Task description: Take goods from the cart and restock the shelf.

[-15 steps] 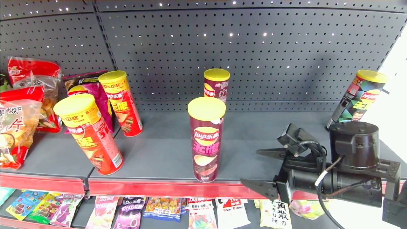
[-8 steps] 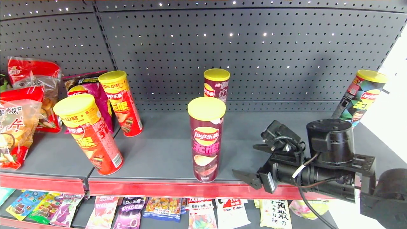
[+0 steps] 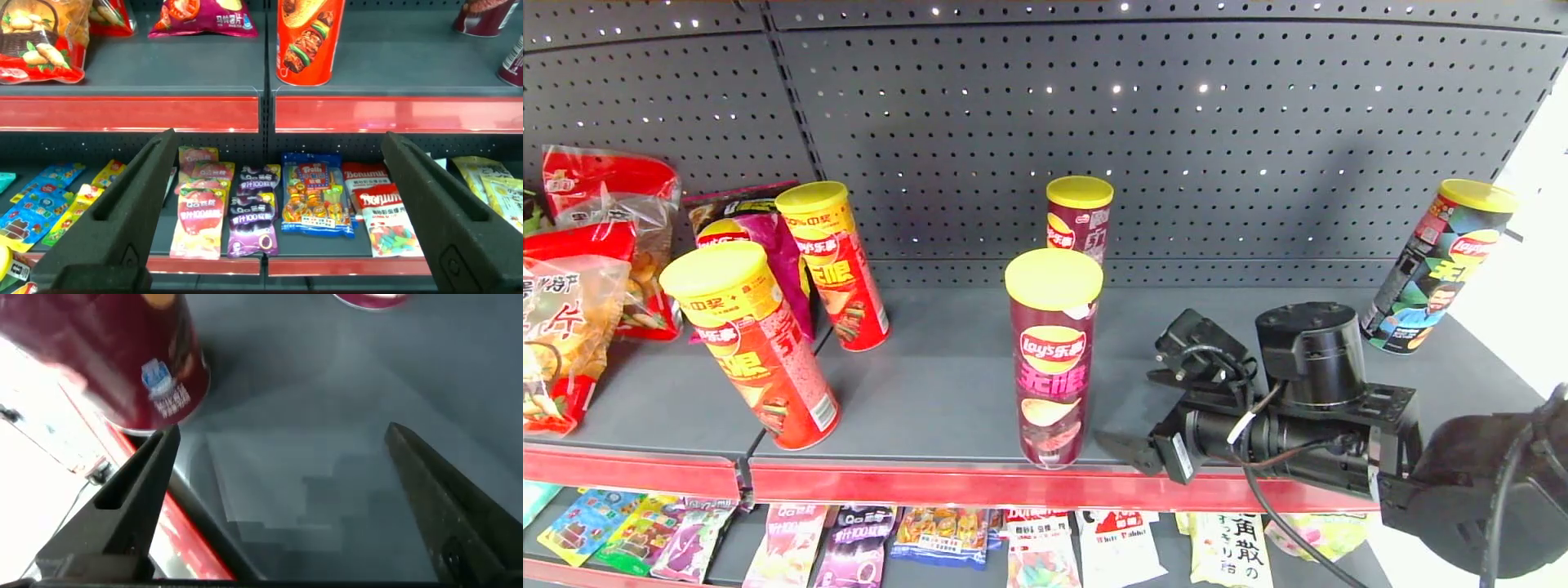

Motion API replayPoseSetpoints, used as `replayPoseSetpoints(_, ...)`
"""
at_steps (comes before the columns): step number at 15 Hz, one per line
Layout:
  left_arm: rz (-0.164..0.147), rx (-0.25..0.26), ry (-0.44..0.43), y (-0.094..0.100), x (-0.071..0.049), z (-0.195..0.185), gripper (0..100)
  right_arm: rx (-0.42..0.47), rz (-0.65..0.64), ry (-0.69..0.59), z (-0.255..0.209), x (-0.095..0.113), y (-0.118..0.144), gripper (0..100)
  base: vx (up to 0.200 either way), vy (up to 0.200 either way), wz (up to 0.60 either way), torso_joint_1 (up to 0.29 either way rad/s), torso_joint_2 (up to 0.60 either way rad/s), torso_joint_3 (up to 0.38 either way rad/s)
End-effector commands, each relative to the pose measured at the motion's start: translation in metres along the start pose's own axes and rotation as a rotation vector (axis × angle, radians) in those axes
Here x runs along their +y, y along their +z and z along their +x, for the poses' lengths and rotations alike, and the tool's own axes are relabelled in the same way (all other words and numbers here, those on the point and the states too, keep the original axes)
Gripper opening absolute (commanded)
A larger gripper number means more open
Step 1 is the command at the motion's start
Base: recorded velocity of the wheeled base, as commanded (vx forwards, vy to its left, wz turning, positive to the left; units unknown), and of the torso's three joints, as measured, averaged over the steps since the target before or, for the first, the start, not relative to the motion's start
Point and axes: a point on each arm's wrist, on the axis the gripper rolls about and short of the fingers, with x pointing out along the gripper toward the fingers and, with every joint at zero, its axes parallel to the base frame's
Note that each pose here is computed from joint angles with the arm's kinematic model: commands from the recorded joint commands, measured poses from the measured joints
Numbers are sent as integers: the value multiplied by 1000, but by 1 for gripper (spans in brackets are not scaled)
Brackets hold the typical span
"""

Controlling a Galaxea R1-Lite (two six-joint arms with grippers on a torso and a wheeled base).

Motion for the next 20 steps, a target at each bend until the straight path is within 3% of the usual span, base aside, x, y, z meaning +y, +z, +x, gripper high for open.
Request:
replayPoseSetpoints(1, 0, 3, 1, 0, 0, 0, 100, 8, 0, 2, 8, -1, -1, 100, 0, 0, 0, 0, 0, 0)
replayPoseSetpoints(15, 0, 1, 1, 0, 0, 0, 100, -7, 1, 0, 14, -2, 5, 100, 0, 0, 0, 0, 0, 0)
replayPoseSetpoints(18, 0, 1, 1, 0, 0, 0, 100, -87, 30, -76, -36, -18, 13, 100, 0, 0, 0, 0, 0, 0)
replayPoseSetpoints(20, 0, 1, 1, 0, 0, 0, 100, -130, 48, -130, -88, -19, 1, 100, 0, 0, 0, 0, 0, 0)
